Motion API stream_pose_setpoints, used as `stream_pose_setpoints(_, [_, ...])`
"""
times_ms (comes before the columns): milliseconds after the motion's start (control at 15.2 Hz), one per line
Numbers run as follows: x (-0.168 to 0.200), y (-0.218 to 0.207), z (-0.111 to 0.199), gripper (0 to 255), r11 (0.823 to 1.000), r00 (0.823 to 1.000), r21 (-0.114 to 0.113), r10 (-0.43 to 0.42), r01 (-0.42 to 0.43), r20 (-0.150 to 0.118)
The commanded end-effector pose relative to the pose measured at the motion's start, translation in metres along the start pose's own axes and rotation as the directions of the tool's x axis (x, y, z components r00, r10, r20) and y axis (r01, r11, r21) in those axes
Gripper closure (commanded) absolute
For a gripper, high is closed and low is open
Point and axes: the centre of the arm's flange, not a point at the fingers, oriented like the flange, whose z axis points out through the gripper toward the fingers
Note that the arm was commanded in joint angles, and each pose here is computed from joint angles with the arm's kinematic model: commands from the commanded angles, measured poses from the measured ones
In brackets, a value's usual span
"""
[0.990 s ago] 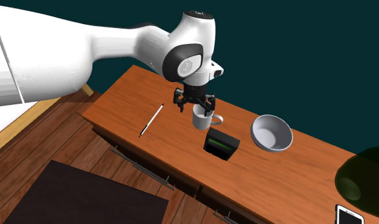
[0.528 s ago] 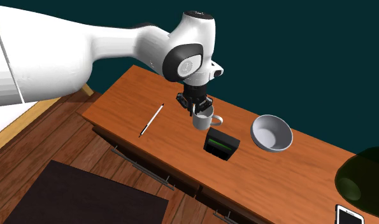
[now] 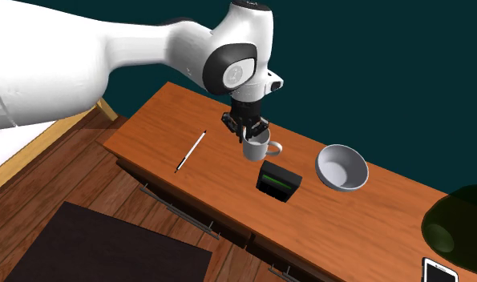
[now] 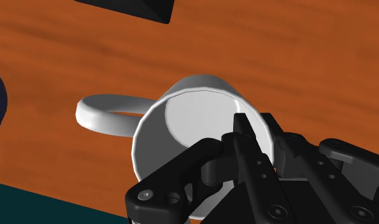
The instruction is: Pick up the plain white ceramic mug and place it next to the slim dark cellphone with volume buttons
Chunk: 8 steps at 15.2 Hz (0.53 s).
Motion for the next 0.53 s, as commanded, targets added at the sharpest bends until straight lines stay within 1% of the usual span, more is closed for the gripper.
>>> stream_pose_setpoints(0, [-0.002,-0.001,-0.01,255,1.0,1.0,0.0,0.0,0.0,0.0])
stream_pose_setpoints(462, [-0.008,0.0,-0.046,255,1.0,1.0,0.0,0.0,0.0,0.0])
